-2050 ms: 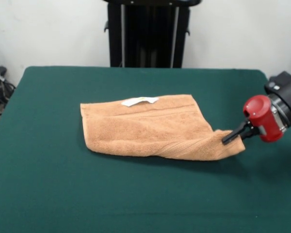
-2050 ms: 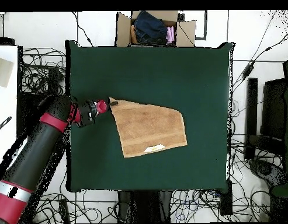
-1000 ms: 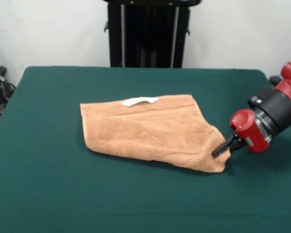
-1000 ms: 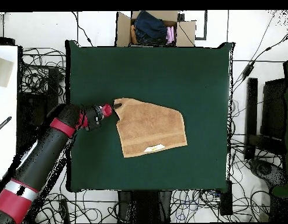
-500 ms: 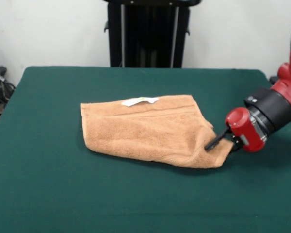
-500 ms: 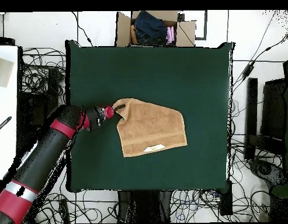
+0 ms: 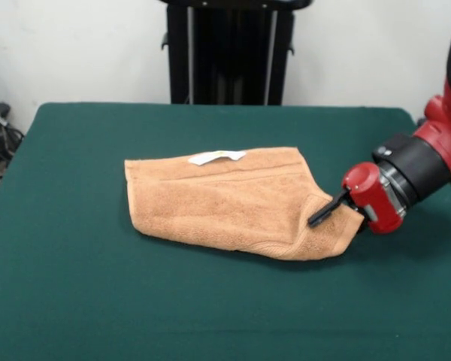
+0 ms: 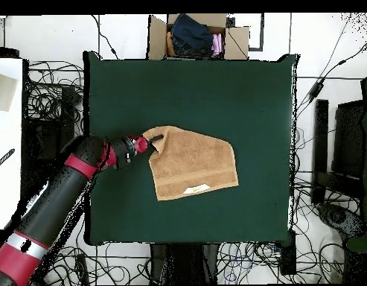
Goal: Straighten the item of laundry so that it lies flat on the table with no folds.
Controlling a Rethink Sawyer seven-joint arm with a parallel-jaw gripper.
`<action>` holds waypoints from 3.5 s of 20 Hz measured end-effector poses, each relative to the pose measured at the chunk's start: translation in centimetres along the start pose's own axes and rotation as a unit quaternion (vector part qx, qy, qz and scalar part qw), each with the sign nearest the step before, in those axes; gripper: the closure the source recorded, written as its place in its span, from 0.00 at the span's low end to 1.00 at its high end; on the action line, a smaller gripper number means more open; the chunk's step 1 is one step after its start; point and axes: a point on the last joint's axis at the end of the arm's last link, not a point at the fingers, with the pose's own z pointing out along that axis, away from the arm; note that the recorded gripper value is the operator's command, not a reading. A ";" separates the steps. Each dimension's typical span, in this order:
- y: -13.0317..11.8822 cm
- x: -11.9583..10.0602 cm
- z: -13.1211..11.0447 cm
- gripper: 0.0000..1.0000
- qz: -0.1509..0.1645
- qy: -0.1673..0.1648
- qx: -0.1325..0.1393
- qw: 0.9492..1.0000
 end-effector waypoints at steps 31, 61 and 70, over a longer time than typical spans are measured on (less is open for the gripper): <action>1.0 1.8 1.3 1.00 0.017 0.015 0.024 0.999; 2.2 -1.0 1.7 1.00 0.022 0.080 0.081 0.993; 2.7 -2.2 1.9 1.00 0.069 0.116 0.136 0.981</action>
